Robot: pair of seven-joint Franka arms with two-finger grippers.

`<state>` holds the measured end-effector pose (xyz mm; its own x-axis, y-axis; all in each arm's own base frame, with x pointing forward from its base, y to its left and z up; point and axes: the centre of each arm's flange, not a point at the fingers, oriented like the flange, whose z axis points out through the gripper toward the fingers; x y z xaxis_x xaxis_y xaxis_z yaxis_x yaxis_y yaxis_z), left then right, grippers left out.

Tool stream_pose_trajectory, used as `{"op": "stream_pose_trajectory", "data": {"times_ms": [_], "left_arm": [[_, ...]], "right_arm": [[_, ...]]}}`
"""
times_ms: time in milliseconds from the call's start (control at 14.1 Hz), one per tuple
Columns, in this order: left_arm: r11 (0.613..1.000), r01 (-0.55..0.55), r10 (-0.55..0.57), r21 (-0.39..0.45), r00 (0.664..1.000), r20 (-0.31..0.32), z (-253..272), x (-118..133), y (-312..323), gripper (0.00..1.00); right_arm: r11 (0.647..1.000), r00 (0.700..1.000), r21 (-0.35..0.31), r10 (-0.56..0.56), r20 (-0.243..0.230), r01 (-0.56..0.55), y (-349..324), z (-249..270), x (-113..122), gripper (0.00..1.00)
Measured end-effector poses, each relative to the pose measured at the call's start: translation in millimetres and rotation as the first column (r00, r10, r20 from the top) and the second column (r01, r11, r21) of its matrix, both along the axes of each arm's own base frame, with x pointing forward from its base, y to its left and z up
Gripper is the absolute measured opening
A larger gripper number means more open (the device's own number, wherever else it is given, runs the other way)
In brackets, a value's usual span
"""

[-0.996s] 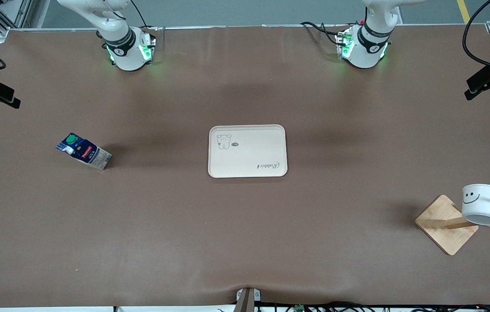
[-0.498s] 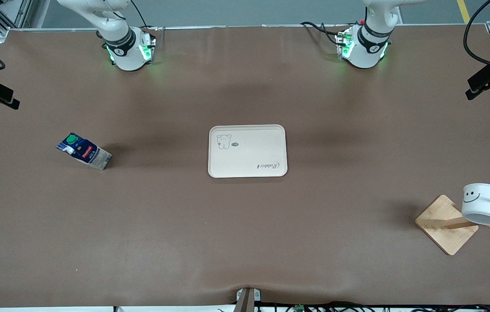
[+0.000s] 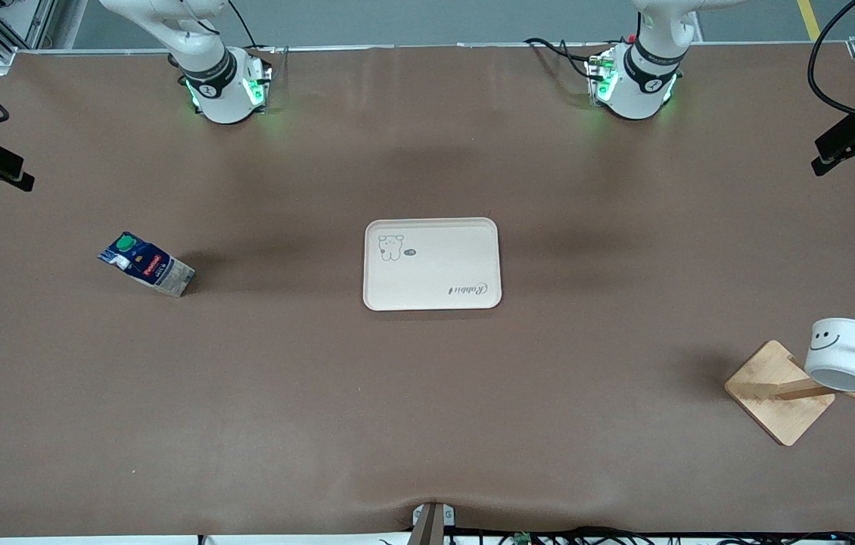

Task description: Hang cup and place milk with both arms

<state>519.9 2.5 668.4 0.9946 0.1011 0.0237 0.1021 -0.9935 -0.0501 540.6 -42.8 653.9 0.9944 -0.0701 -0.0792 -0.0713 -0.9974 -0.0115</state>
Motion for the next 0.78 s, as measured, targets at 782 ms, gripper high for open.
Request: {"op": "stream_pose_trajectory", "data": {"times_ms": [782], "left_arm": [[1.000, 0.017, -0.017, -0.001, 1.000, -0.014, -7.1, 4.5, -9.1, 1.00]], "right_arm": [[1.000, 1.000, 0.000, -0.001, 0.000, 0.001, 0.0, 0.0, 0.0, 1.00]]}}
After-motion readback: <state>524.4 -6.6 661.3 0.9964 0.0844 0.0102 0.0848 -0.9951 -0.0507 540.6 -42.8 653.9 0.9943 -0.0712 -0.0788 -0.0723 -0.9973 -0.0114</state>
